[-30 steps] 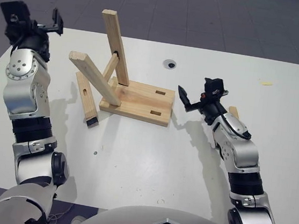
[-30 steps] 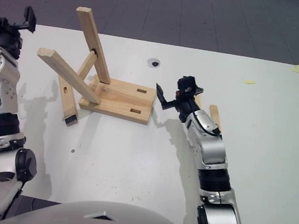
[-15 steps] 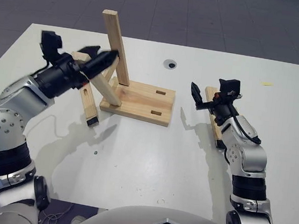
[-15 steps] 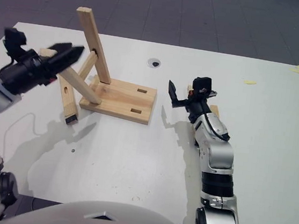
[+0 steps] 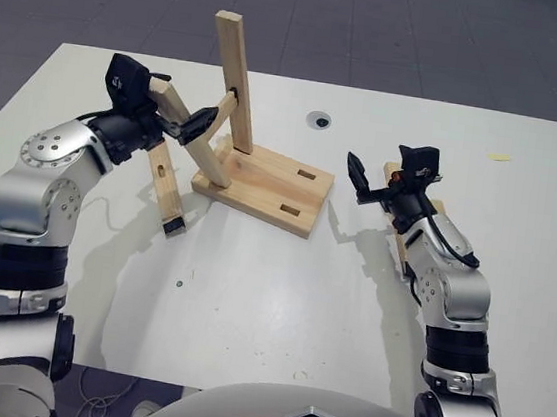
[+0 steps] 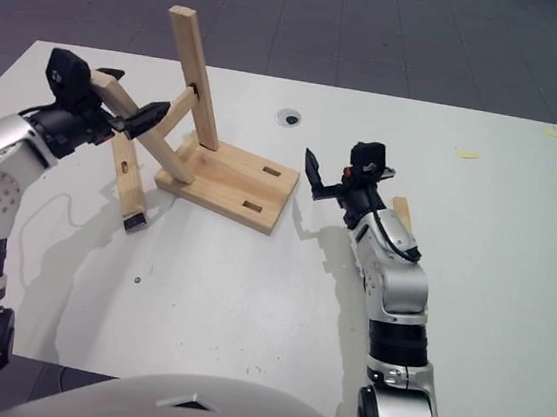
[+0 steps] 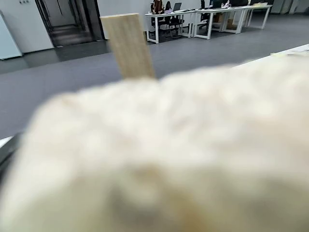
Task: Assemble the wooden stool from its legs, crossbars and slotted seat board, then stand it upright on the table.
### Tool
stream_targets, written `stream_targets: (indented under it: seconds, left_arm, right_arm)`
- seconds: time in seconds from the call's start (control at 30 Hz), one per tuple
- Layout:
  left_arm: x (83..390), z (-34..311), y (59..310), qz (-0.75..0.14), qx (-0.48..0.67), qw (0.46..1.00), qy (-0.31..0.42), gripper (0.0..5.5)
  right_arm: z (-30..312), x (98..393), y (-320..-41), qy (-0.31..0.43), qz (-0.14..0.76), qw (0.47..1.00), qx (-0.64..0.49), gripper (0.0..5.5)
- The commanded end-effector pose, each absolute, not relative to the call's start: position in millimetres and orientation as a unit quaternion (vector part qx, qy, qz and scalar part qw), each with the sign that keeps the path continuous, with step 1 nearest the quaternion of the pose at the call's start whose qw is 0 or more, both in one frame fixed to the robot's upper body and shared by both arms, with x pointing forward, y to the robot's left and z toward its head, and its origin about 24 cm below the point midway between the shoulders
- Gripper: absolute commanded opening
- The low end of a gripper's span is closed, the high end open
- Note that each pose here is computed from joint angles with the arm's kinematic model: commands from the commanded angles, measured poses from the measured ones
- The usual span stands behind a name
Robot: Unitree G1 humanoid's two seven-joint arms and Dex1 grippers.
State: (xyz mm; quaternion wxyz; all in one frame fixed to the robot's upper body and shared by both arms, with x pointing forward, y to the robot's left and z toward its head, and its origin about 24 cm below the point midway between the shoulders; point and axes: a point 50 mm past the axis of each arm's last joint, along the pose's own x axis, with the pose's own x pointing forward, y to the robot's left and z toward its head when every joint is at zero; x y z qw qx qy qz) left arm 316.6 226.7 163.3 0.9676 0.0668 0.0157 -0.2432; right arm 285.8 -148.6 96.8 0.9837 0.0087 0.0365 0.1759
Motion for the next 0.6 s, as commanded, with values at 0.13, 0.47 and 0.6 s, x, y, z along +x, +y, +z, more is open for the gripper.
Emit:
stream_targets:
  seconds: [0.13, 0.47, 0.6]
  left_arm:
    - [363.7, 159.2, 173.1, -0.243, 0.039, 0.969, -0.028, 5.40]
    - [370.5, 158.4, 120.5, -0.338, 0.005, 0.940, -0.035, 5.40]
    - [366.0, 158.5, 114.1, -0.352, 0.003, 0.935, -0.037, 5.40]
  right_arm:
    - [94.1, 287.0, -128.0, 0.049, 0.237, 0.970, -0.024, 5.38]
    - [61.0, 288.8, -130.3, 0.153, 0.283, 0.946, -0.029, 5.38]
    - [45.6, 287.3, -141.2, 0.202, 0.252, 0.946, 0.004, 5.38]
